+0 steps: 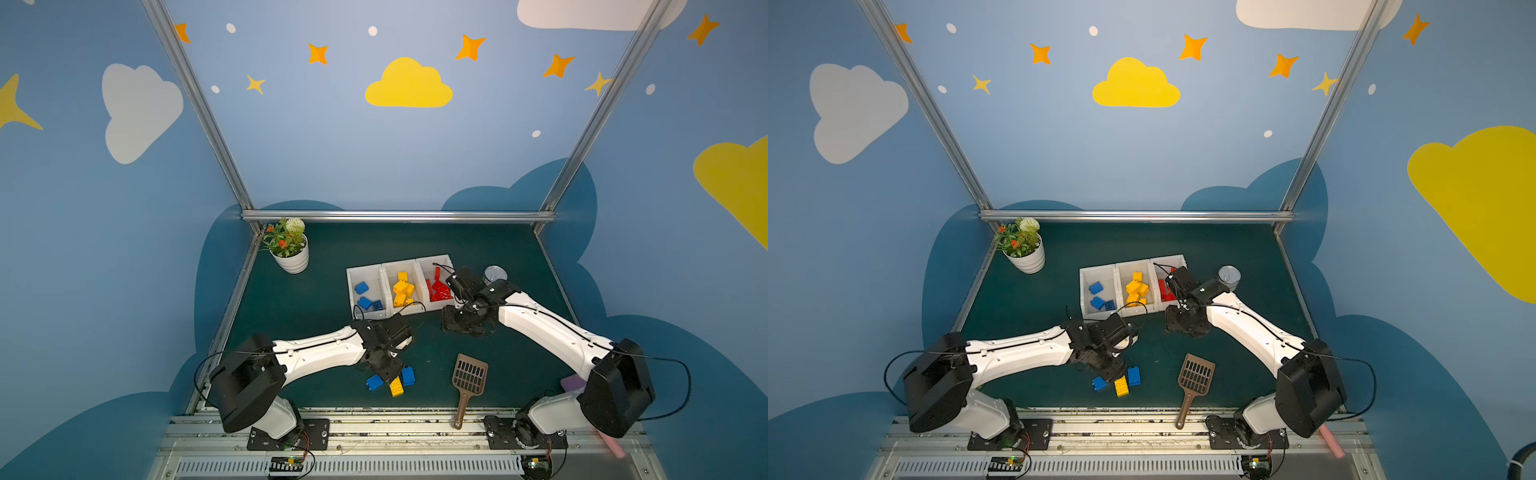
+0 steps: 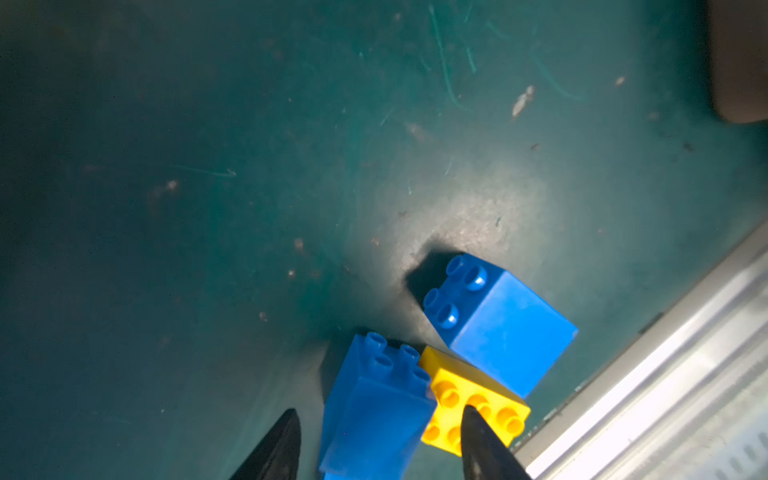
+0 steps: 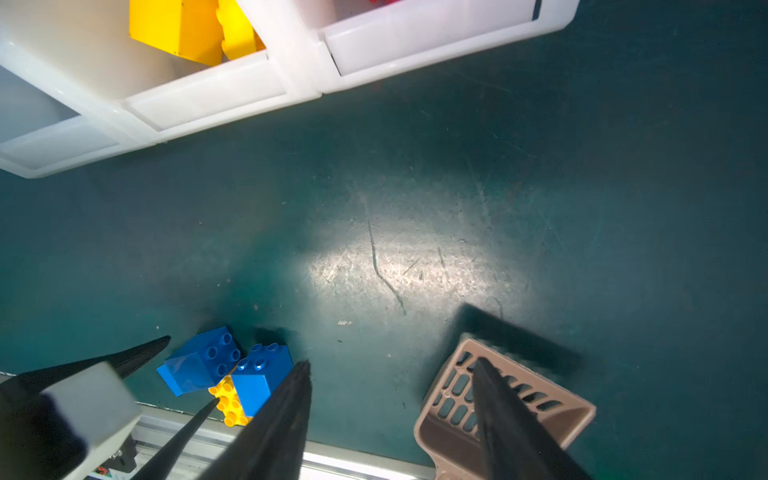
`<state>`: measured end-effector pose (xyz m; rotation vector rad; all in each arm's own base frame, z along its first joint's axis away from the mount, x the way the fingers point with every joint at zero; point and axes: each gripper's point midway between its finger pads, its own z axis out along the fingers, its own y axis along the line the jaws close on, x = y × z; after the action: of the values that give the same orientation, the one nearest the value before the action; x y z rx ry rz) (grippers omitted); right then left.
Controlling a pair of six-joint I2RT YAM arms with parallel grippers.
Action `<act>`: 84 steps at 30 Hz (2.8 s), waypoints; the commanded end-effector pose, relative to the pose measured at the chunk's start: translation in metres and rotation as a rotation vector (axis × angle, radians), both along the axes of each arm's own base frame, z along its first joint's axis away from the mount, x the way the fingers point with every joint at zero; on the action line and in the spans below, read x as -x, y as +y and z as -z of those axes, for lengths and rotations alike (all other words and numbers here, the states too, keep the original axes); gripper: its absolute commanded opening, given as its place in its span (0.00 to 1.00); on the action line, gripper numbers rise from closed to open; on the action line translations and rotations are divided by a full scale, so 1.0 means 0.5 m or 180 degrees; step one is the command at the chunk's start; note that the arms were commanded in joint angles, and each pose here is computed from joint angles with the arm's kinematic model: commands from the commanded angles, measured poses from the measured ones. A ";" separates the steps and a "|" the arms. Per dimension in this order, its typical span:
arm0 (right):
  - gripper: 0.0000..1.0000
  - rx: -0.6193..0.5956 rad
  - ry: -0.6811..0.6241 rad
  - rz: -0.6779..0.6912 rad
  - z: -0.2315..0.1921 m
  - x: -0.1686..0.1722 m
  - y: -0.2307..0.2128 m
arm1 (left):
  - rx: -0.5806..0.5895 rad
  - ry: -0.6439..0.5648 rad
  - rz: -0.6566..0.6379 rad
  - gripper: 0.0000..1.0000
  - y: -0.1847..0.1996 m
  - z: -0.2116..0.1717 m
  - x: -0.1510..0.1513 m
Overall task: Sort the legos into containers by color
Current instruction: 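Lower the left gripper onto a blue brick near the table edge, then lift the blue brick with the left gripper and drop it into the nearest compartment, then lower the right gripper onto another blue brick while the left arm withdraws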
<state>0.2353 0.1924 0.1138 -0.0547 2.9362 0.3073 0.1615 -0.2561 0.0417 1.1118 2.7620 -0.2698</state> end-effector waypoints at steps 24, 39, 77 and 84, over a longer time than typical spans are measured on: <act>0.58 -0.0055 -0.0055 0.0087 -0.015 0.006 -0.011 | -0.0121 -0.0475 -0.0544 0.27 0.039 -0.054 -0.109; 0.57 -0.0074 -0.0048 0.0114 -0.019 0.011 -0.012 | 0.0762 -0.1222 -0.1667 0.31 0.135 -0.221 -0.400; 0.61 0.0207 0.0266 -0.0649 0.035 0.129 0.143 | 0.0985 -0.1055 -0.2306 0.76 0.221 -0.212 -0.310; 0.60 0.0307 0.0437 -0.0964 0.064 0.180 0.205 | 0.1329 -0.1089 -0.2472 0.77 0.233 -0.199 -0.258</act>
<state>0.1521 0.2887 0.0799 -0.5013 3.0542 0.2317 0.2916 -0.1391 0.1373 0.0196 2.4660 -0.4057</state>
